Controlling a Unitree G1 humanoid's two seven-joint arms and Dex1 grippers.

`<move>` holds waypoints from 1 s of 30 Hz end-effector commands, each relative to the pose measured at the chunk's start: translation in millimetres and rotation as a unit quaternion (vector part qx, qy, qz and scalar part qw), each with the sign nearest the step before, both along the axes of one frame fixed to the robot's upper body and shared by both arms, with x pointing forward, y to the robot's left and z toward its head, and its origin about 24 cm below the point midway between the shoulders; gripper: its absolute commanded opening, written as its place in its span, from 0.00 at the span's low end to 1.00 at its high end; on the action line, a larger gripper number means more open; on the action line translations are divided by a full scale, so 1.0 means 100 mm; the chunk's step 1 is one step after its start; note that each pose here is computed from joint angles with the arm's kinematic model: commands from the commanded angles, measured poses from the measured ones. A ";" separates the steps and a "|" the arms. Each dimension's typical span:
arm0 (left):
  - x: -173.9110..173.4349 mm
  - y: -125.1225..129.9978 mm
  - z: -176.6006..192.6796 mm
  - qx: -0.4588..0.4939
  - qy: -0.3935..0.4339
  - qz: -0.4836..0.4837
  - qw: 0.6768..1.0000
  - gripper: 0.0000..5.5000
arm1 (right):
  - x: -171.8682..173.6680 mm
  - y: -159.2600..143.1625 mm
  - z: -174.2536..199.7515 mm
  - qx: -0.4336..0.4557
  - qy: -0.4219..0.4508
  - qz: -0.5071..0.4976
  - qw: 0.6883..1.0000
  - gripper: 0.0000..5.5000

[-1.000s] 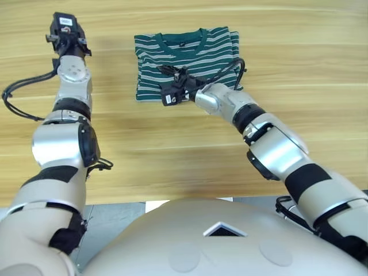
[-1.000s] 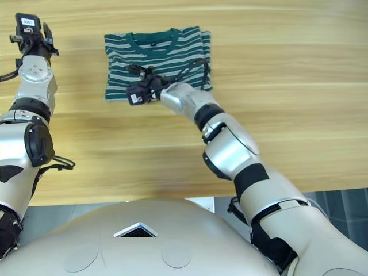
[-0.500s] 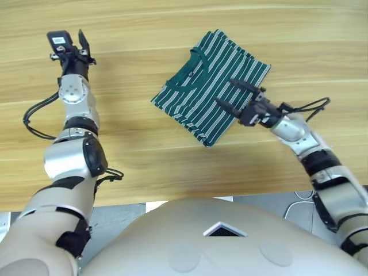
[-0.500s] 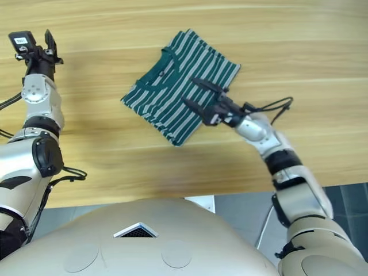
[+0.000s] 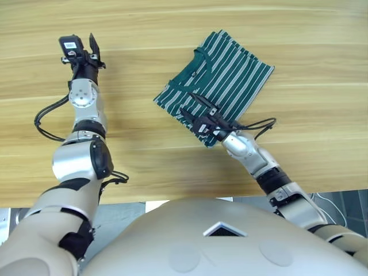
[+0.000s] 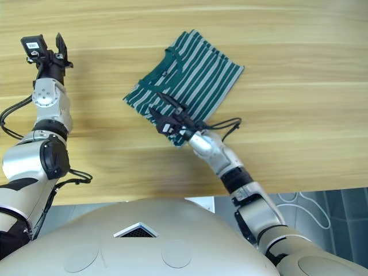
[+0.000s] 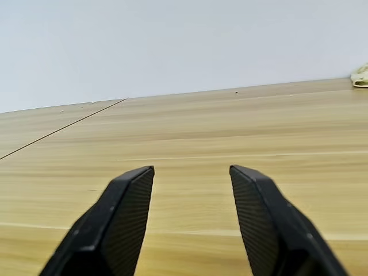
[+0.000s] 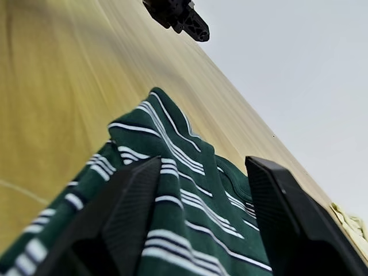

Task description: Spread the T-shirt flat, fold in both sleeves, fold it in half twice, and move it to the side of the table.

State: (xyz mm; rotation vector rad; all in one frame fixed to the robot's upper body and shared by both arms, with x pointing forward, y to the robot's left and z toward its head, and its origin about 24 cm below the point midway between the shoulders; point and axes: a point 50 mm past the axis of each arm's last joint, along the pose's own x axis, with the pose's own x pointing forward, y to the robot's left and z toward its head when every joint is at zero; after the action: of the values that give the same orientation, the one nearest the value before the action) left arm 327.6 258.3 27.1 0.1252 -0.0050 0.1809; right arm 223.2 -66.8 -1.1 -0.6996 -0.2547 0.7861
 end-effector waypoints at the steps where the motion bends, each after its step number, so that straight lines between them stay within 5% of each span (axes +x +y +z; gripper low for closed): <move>1: -0.01 -0.07 -0.02 0.005 -0.007 -0.015 1.000 0.44 | 0.09 -0.03 0.16 -0.015 -0.032 0.003 0.999 0.49; 6: 0.00 -0.14 -0.02 0.001 -0.011 -0.025 1.000 0.44 | 0.03 -0.12 0.39 -0.004 -0.066 0.050 0.997 0.49; 10: 0.01 -0.18 -0.03 -0.003 -0.010 -0.029 1.000 0.44 | 0.27 -0.30 0.61 0.020 -0.103 -0.018 0.994 0.49; 21: 0.01 -0.30 -0.05 0.001 -0.015 -0.048 0.999 0.44 | 0.25 -0.24 0.02 -0.080 -0.046 0.003 0.996 0.49; 30: 0.01 -0.33 -0.08 -0.002 -0.006 -0.052 0.999 0.44 | 0.13 -0.15 0.24 -0.048 -0.095 0.036 0.994 0.49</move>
State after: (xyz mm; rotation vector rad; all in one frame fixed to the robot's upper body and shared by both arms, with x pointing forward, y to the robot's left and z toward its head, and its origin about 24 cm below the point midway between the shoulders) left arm 329.4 228.7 22.2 0.1202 -0.0409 0.0894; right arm 238.3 -80.9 17.1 -0.8679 -0.3981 0.8121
